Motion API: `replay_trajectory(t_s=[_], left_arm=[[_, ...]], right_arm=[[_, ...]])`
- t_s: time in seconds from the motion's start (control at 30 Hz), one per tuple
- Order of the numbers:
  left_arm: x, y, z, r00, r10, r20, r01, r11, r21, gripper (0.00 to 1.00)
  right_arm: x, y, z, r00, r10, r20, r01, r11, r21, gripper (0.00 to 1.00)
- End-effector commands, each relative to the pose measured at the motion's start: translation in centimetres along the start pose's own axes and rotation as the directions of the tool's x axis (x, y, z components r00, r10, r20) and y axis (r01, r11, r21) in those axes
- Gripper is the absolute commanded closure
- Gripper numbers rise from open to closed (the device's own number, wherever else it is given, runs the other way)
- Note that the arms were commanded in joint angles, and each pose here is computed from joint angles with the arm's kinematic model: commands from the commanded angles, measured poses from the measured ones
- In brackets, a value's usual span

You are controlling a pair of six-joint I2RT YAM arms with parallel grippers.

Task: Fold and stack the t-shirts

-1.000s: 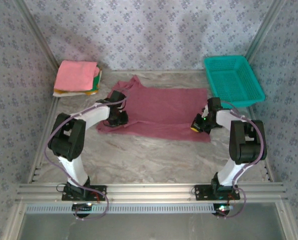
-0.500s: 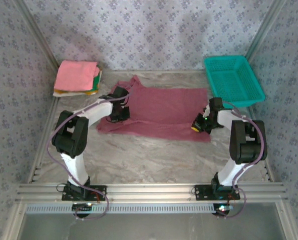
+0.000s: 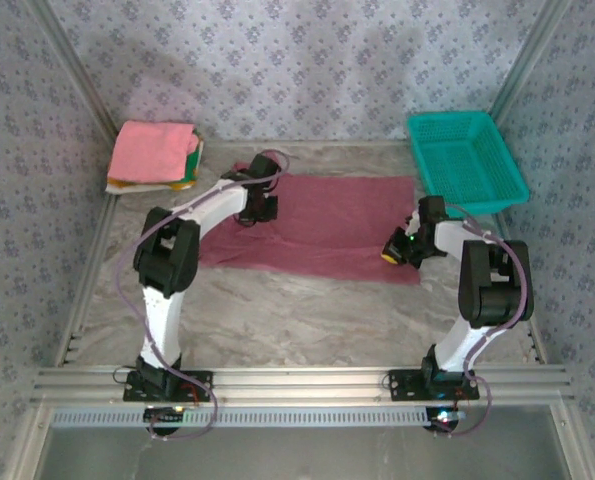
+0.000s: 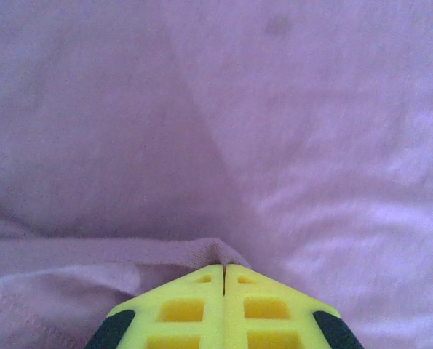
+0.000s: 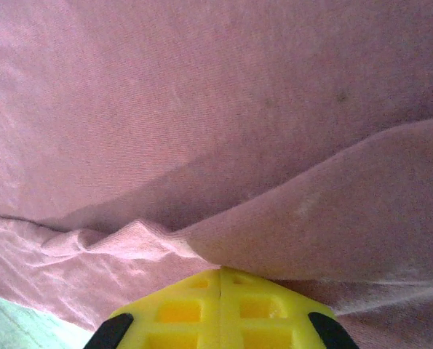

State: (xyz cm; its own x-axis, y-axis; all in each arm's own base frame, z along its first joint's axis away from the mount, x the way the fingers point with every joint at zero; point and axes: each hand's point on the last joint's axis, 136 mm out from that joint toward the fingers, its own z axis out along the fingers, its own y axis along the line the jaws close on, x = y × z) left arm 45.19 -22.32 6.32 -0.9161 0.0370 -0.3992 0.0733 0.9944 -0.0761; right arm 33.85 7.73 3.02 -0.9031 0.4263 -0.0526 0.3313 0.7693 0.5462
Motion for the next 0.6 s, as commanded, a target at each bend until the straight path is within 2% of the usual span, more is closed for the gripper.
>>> replay_trajectory(t_s=[0.0, 0.07, 0.1, 0.13, 0.2, 0.3, 0.37, 0.47, 0.57], left_arm=[[-1.4, -0.6, 0.0, 0.996, 0.086, -0.002, -0.087, 0.996, -0.032, 1.00], [-2.5, -1.2, 0.1, 0.993, 0.116, 0.010, -0.115, 0.993, -0.038, 0.97], [-3.0, -1.5, 0.0, 0.992, 0.128, 0.017, -0.127, 0.991, -0.042, 0.80], [-3.5, -1.7, -0.2, 0.990, 0.137, 0.025, -0.135, 0.990, -0.050, 0.67], [-4.1, -2.0, -0.7, 0.985, 0.165, 0.046, -0.162, 0.984, -0.071, 0.66], [-5.0, -2.4, -3.1, 0.977, 0.188, 0.105, -0.178, 0.980, -0.091, 0.52], [-5.4, -2.4, -5.4, 0.968, 0.193, 0.163, -0.179, 0.979, -0.094, 0.49], [-5.9, -1.7, -8.9, 0.956, 0.144, 0.255, -0.132, 0.989, -0.062, 0.44], [-4.9, 1.3, -9.8, 0.968, 0.036, 0.249, -0.030, 0.999, -0.027, 0.36]], right_arm=[[0.8, -0.3, 0.5, 0.999, 0.019, -0.034, -0.020, 1.000, -0.009, 1.00], [1.0, -0.4, 0.6, 0.999, 0.020, -0.037, -0.020, 1.000, -0.006, 1.00], [1.0, -0.5, 0.6, 0.999, 0.021, -0.037, -0.021, 1.000, -0.003, 1.00], [1.1, -0.6, 0.7, 0.999, 0.022, -0.038, -0.022, 1.000, -0.001, 1.00], [1.2, -0.5, 0.8, 0.999, 0.019, -0.044, -0.019, 1.000, -0.005, 1.00], [1.3, -0.5, 0.9, 0.999, 0.015, -0.051, -0.016, 1.000, -0.004, 1.00], [1.4, -0.6, 1.0, 0.998, 0.015, -0.056, -0.015, 1.000, 0.000, 1.00], [1.3, -0.6, 1.1, 0.998, 0.013, -0.057, -0.013, 1.000, -0.001, 1.00], [1.1, -0.3, 1.1, 0.998, 0.009, -0.058, -0.010, 1.000, -0.005, 1.00]])
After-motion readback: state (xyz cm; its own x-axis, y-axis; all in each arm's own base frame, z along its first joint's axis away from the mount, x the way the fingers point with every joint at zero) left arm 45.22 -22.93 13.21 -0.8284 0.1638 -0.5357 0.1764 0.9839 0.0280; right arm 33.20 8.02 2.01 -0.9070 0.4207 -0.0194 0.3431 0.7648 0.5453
